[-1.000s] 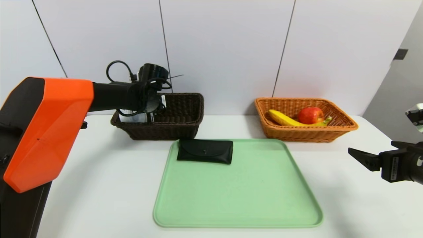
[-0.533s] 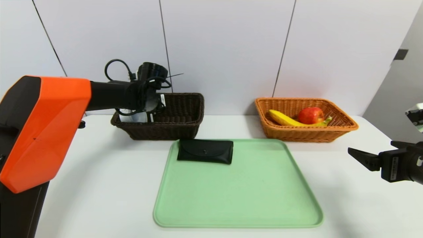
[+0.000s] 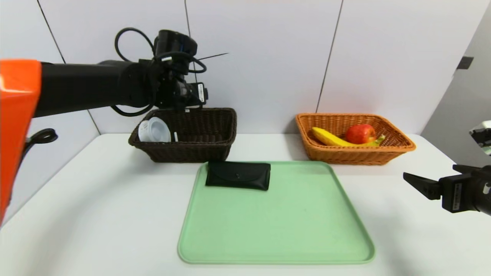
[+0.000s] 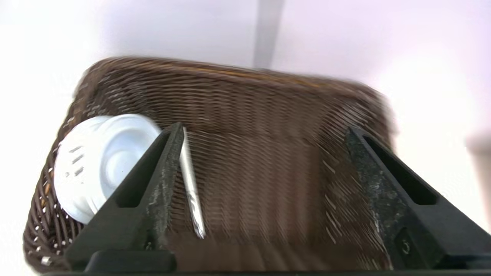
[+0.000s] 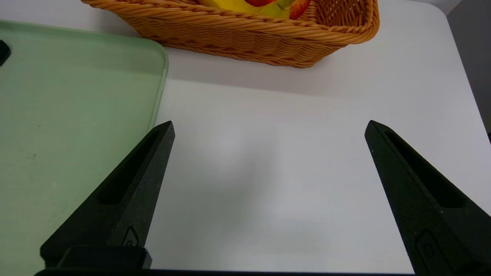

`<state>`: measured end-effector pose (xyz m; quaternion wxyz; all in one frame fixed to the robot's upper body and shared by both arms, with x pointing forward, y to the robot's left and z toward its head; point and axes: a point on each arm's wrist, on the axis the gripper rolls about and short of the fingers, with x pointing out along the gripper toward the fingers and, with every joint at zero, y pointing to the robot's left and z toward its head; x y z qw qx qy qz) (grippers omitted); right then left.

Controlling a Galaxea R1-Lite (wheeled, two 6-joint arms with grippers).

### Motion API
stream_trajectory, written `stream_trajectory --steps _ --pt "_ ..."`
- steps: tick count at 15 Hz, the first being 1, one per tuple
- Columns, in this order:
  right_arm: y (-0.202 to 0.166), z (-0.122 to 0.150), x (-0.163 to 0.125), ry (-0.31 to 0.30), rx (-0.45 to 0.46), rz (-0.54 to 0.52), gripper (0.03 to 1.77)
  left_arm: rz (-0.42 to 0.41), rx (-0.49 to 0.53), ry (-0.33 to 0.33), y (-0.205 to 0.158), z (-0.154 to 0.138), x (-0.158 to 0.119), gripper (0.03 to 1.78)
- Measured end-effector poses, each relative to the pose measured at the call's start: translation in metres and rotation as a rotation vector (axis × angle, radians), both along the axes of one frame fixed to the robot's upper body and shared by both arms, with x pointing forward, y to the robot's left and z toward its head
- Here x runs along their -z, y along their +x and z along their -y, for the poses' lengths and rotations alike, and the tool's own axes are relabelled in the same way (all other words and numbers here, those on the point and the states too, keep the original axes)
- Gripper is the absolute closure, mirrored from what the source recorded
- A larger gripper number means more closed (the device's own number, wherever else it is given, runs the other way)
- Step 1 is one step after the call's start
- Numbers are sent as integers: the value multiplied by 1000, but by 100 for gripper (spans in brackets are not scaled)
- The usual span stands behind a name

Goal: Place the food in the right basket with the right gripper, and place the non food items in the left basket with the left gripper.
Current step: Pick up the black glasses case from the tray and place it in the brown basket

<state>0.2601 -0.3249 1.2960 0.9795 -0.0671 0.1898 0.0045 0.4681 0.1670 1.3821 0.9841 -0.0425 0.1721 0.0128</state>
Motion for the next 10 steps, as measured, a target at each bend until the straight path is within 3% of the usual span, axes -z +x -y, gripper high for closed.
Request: stream_trajectory --steps 3,8,10 --pt "-3 0 2 3 -6 -3 9 -13 339 197 -44 2 -15 25" --pt "-12 0 2 25 -54 11 9 62 852 662 -76 -11 -11 18" --pt "-15 -1 4 41 -71 9 9 28 1033 813 -90 -11 -3 16"
